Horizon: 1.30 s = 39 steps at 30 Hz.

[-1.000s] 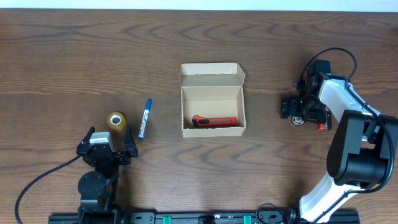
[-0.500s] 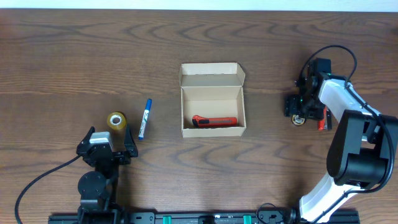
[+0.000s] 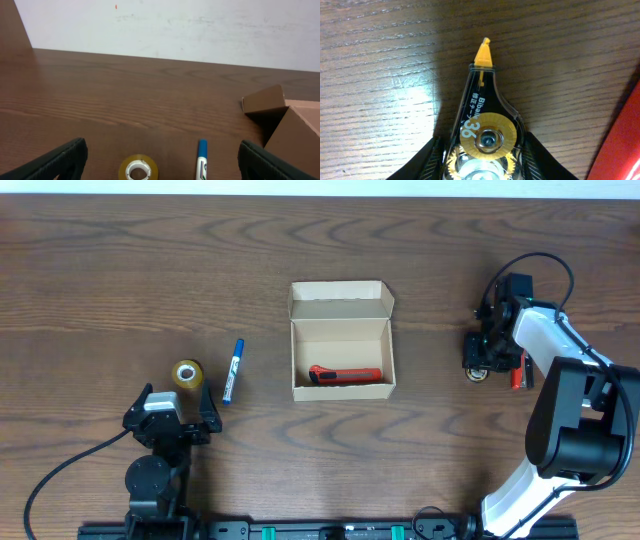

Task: Pack container
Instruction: 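Lower and close the right gripper on the correction tape, then carry the correction tape into the cardboard box and release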

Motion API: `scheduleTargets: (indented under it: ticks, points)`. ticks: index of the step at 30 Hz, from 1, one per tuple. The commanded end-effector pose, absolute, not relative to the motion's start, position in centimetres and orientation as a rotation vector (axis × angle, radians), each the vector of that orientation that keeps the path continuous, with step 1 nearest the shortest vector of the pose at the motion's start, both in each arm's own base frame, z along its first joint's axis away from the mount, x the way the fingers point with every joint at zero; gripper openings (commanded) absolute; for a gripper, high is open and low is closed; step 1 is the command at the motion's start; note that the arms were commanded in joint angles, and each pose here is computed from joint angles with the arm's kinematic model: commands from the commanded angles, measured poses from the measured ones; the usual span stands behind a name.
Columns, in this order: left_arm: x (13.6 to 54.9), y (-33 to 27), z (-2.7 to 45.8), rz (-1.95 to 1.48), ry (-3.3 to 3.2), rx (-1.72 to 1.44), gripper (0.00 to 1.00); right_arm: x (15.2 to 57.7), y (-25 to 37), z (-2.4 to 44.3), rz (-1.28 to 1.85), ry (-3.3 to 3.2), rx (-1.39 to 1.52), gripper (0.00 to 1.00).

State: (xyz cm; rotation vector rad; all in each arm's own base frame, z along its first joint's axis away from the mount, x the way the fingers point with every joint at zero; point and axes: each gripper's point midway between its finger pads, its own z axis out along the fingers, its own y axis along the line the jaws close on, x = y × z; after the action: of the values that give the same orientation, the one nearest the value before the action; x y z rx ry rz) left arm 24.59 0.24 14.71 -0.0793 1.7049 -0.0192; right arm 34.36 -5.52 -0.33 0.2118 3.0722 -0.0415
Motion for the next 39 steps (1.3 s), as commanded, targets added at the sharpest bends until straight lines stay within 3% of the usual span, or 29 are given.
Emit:
scheduleTargets:
  ticks: [1, 10, 20, 39]
  points:
    - [24.5, 0.2, 13.0, -0.02, 1.756, -0.081, 0.95, 34.0, -5.7, -0.7, -0.034, 3.088, 0.215, 0.27]
    - [24.6, 0.2, 13.3, -0.021, 1.742, -0.081, 0.95, 34.0, -5.6, -0.7, -0.034, 3.088, 0.215, 0.01]
    - [24.6, 0.2, 13.3, -0.021, 1.742, -0.081, 0.95, 33.9, -5.5, 0.2, -0.035, 3.08, 0.208, 0.01]
    - [24.6, 0.2, 13.3, -0.021, 1.743, -0.081, 0.95, 35.3, -4.9, 12.4, -0.064, 2.742, 0.16, 0.01]
